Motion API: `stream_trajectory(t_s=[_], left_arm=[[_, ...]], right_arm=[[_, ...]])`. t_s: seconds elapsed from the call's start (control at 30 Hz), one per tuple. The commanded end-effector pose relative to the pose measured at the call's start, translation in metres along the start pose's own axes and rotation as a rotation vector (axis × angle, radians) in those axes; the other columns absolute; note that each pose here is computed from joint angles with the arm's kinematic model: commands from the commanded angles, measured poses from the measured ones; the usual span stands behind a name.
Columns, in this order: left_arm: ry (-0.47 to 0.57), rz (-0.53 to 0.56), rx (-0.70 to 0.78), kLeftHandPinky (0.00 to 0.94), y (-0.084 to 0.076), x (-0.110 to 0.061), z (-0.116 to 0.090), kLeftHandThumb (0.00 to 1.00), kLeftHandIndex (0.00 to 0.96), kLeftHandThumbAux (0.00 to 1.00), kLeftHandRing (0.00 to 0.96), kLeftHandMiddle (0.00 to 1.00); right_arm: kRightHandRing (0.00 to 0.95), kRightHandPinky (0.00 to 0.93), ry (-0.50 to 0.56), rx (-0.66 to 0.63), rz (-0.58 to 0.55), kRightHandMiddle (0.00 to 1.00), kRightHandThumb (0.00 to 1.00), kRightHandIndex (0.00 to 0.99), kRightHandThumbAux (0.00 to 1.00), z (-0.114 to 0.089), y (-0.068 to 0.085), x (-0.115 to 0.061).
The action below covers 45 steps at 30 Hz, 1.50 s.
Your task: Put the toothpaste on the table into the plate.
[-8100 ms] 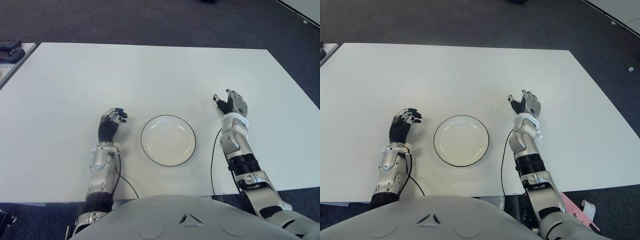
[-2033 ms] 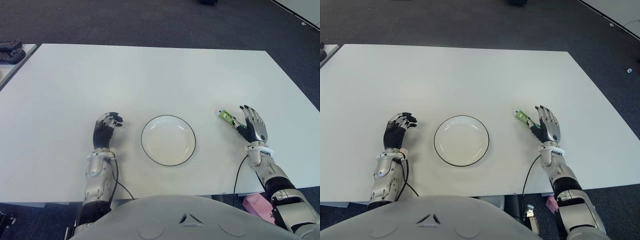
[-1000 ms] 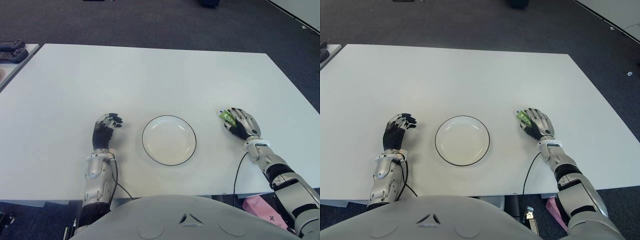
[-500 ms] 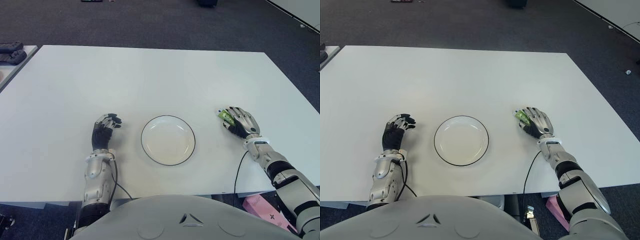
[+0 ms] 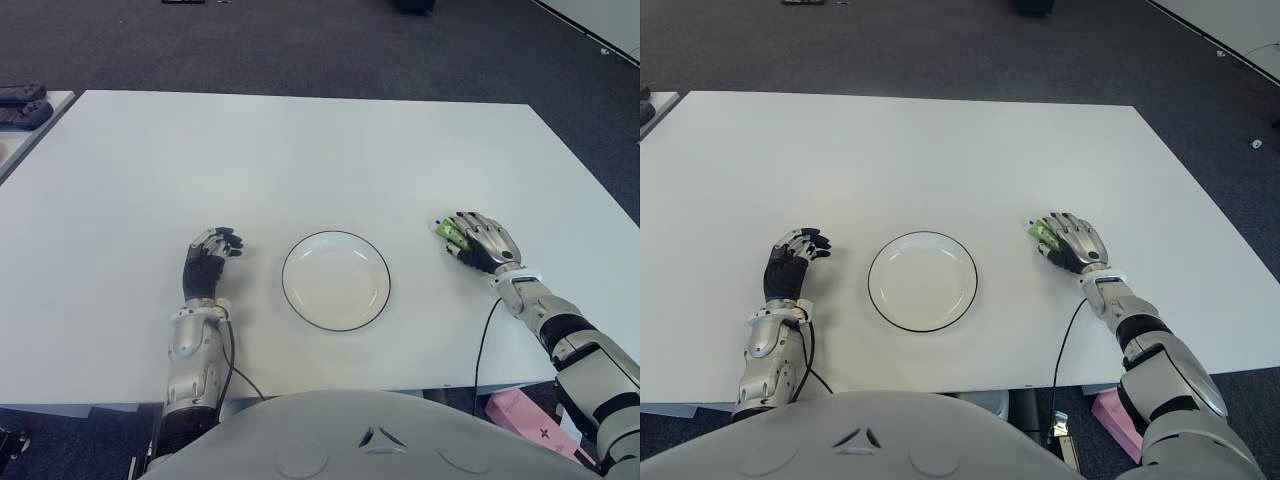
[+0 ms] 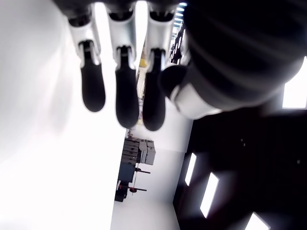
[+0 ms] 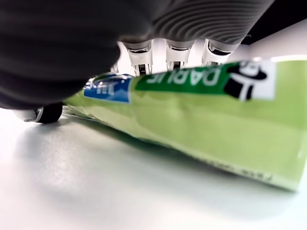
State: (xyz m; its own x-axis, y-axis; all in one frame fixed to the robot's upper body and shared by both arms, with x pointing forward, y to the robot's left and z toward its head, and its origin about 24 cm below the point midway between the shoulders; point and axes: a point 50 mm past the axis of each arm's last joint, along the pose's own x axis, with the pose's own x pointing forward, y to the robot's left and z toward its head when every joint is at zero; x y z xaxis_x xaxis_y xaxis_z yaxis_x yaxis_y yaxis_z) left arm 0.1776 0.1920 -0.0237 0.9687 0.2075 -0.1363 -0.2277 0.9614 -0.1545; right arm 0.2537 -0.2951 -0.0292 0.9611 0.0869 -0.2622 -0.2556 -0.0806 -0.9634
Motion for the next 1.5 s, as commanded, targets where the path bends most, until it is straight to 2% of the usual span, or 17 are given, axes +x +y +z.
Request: stream_trajectory(t_s=[0.03, 0.07, 0.17, 0.23, 0.33, 0.37, 0.4, 0.43, 0.5, 0.53, 0.63, 0.87, 1.1, 1.3, 1.5], left_arm=[[0.049, 0.028, -0.003, 0.451, 0.005, -0.004, -0.008, 0.709, 0.428, 0.727, 0.499, 0.504], [0.048, 0.029, -0.004, 0.451, 0.005, -0.004, -0.007, 0.709, 0.428, 0.727, 0.499, 0.504], [0.045, 0.033, -0.007, 0.453, 0.005, -0.004, -0.007, 0.709, 0.428, 0.727, 0.501, 0.504], [0.043, 0.035, -0.005, 0.459, 0.005, -0.004, -0.007, 0.71, 0.428, 0.727, 0.503, 0.505], [0.042, 0.036, -0.001, 0.456, 0.006, -0.004, -0.006, 0.709, 0.428, 0.727, 0.502, 0.506], [0.042, 0.036, 0.0, 0.456, 0.006, -0.004, -0.006, 0.709, 0.428, 0.727, 0.5, 0.507], [0.041, 0.035, 0.002, 0.456, 0.006, -0.004, -0.006, 0.709, 0.428, 0.727, 0.5, 0.507], [0.038, 0.033, 0.003, 0.455, 0.006, -0.004, -0.006, 0.709, 0.429, 0.726, 0.499, 0.507], [0.033, 0.03, 0.005, 0.457, 0.006, -0.004, -0.006, 0.71, 0.429, 0.726, 0.499, 0.509], [0.032, 0.029, 0.005, 0.462, 0.006, -0.004, -0.005, 0.71, 0.429, 0.726, 0.5, 0.511], [0.03, 0.03, 0.006, 0.47, 0.006, -0.004, -0.005, 0.71, 0.43, 0.726, 0.503, 0.512], [0.028, 0.032, 0.005, 0.472, 0.006, -0.004, -0.005, 0.711, 0.429, 0.726, 0.507, 0.511], [0.028, 0.029, 0.006, 0.46, 0.006, -0.005, -0.005, 0.709, 0.429, 0.726, 0.498, 0.505], [0.029, 0.029, 0.02, 0.459, 0.007, -0.004, -0.005, 0.708, 0.429, 0.726, 0.497, 0.499], [0.034, 0.035, 0.018, 0.452, 0.006, -0.004, -0.005, 0.709, 0.429, 0.726, 0.495, 0.5]], right_arm=[[0.0, 0.0, -0.077, -0.066, 0.514, 0.0, 0.539, 0.0, 0.283, 0.025, 0.083, -0.046], [0.0, 0.0, -0.07, -0.056, 0.509, 0.0, 0.539, 0.0, 0.285, 0.025, 0.081, -0.045], [0.016, 0.09, -0.023, -0.004, 0.503, 0.009, 0.547, 0.0, 0.319, 0.022, 0.079, -0.043], [0.103, 0.203, 0.014, 0.032, 0.498, 0.072, 0.581, 0.0, 0.374, 0.02, 0.08, -0.042], [0.271, 0.353, 0.029, 0.075, 0.475, 0.212, 0.642, 0.086, 0.423, 0.021, 0.078, -0.04], [0.333, 0.409, 0.029, 0.09, 0.464, 0.283, 0.664, 0.168, 0.44, 0.021, 0.077, -0.04], [0.355, 0.429, 0.032, 0.116, 0.445, 0.309, 0.672, 0.198, 0.445, 0.019, 0.074, -0.038], [0.41, 0.476, 0.043, 0.153, 0.422, 0.369, 0.686, 0.269, 0.46, 0.018, 0.071, -0.037], [0.537, 0.58, 0.063, 0.204, 0.391, 0.497, 0.703, 0.347, 0.578, 0.018, 0.069, -0.036], [0.609, 0.645, 0.071, 0.22, 0.382, 0.57, 0.71, 0.379, 0.622, 0.018, 0.069, -0.036], [0.712, 0.73, 0.082, 0.256, 0.356, 0.679, 0.72, 0.417, 0.675, 0.019, 0.066, -0.034], [0.784, 0.761, 0.066, 0.295, 0.303, 0.766, 0.726, 0.438, 0.699, 0.02, 0.057, -0.028], [0.801, 0.797, 0.011, 0.446, 0.187, 0.802, 0.73, 0.441, 0.706, 0.023, 0.02, -0.019], [0.816, 0.823, 0.019, 0.623, 0.161, 0.821, 0.729, 0.441, 0.71, 0.027, 0.002, -0.022], [0.838, 0.849, 0.023, 0.708, 0.141, 0.842, 0.73, 0.44, 0.711, 0.025, -0.009, -0.025]])
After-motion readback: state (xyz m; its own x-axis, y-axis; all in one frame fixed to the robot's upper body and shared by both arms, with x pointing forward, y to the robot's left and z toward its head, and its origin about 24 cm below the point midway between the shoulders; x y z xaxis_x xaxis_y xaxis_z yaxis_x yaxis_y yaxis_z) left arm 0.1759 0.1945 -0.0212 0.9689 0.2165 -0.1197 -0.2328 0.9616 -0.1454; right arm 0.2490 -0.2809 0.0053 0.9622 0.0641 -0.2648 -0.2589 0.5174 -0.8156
